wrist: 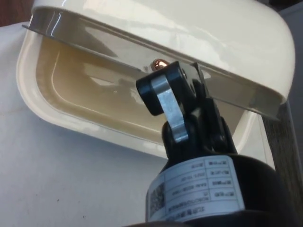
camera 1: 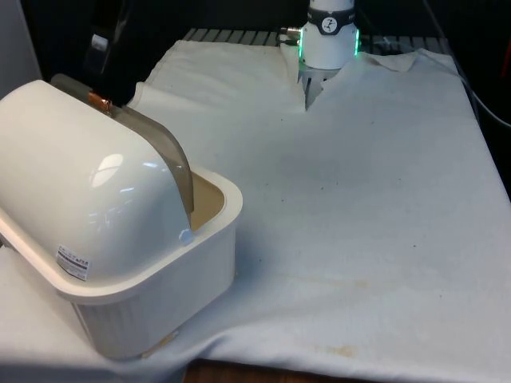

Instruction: Open the lid, then close it.

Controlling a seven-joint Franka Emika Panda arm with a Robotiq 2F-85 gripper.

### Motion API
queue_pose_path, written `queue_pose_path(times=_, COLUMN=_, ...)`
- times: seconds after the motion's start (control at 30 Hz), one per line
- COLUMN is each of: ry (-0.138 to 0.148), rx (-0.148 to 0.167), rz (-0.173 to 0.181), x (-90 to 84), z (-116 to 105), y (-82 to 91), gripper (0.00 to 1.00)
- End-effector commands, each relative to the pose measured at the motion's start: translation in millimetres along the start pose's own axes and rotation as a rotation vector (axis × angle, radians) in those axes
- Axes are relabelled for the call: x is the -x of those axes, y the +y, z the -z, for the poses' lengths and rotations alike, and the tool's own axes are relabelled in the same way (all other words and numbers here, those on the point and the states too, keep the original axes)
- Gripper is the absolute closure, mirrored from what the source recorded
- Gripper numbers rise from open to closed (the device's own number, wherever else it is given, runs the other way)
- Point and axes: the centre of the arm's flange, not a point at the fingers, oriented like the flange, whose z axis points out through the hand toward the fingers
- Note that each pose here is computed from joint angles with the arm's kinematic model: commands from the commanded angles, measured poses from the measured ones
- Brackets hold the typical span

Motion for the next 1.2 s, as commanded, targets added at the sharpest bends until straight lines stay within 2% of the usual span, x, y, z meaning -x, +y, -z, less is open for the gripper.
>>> queue_pose_path(times=0.0, ry=0.004, rx=-0.003, rz=-0.013, x=-1.0, z=-2.3, y=-2.2, gripper=1.00)
queue_pose_path(times=0.17, ry=0.013, rx=-0.002, rz=-0.022, x=-1.0, z=-10.1, y=-8.0, gripper=1.00)
queue_pose_path(times=0.2, ry=0.012, rx=-0.003, rz=-0.012, x=-0.1, z=-8.6, y=-7.1, gripper=1.00)
queue_pose_path(times=0.23, ry=0.016, rx=-0.002, rz=-0.023, x=-1.3, z=-11.2, y=-9.2, gripper=1.00)
queue_pose_path(times=0.43, ry=0.027, rx=0.002, rz=-0.035, x=-1.2, z=-20.6, y=-14.2, gripper=1.00)
queue_pose_path(times=0.5, ry=0.026, rx=-0.001, rz=-0.028, x=-0.4, z=-21.0, y=-14.4, gripper=1.00)
queue_pose_path(times=0.53, ry=0.030, rx=0.004, rz=-0.038, x=-1.7, z=-21.6, y=-14.8, gripper=1.00)
queue_pose_path(times=0.77, ry=0.034, rx=0.010, rz=-0.052, x=-0.7, z=-25.2, y=-13.5, gripper=1.00)
queue_pose_path(times=0.8, ry=0.027, rx=0.003, rz=-0.041, x=0.3, z=-24.4, y=-14.0, gripper=1.00)
queue_pose_path(times=0.83, ry=0.035, rx=0.009, rz=-0.054, x=-1.3, z=-25.1, y=-13.3, gripper=1.00)
queue_pose_path(times=1.03, ry=0.035, rx=0.019, rz=-0.071, x=1.3, z=-31.0, y=-10.4, gripper=1.00)
queue_pose_path(times=1.1, ry=0.024, rx=0.013, rz=-0.063, x=2.9, z=-30.2, y=-11.1, gripper=1.00)
queue_pose_path(times=1.13, ry=0.036, rx=0.023, rz=-0.079, x=2.1, z=-33.3, y=-10.1, gripper=1.00)
queue_pose_path(times=1.17, ry=0.036, rx=0.024, rz=-0.081, x=2.6, z=-34.2, y=-10.0, gripper=1.00)
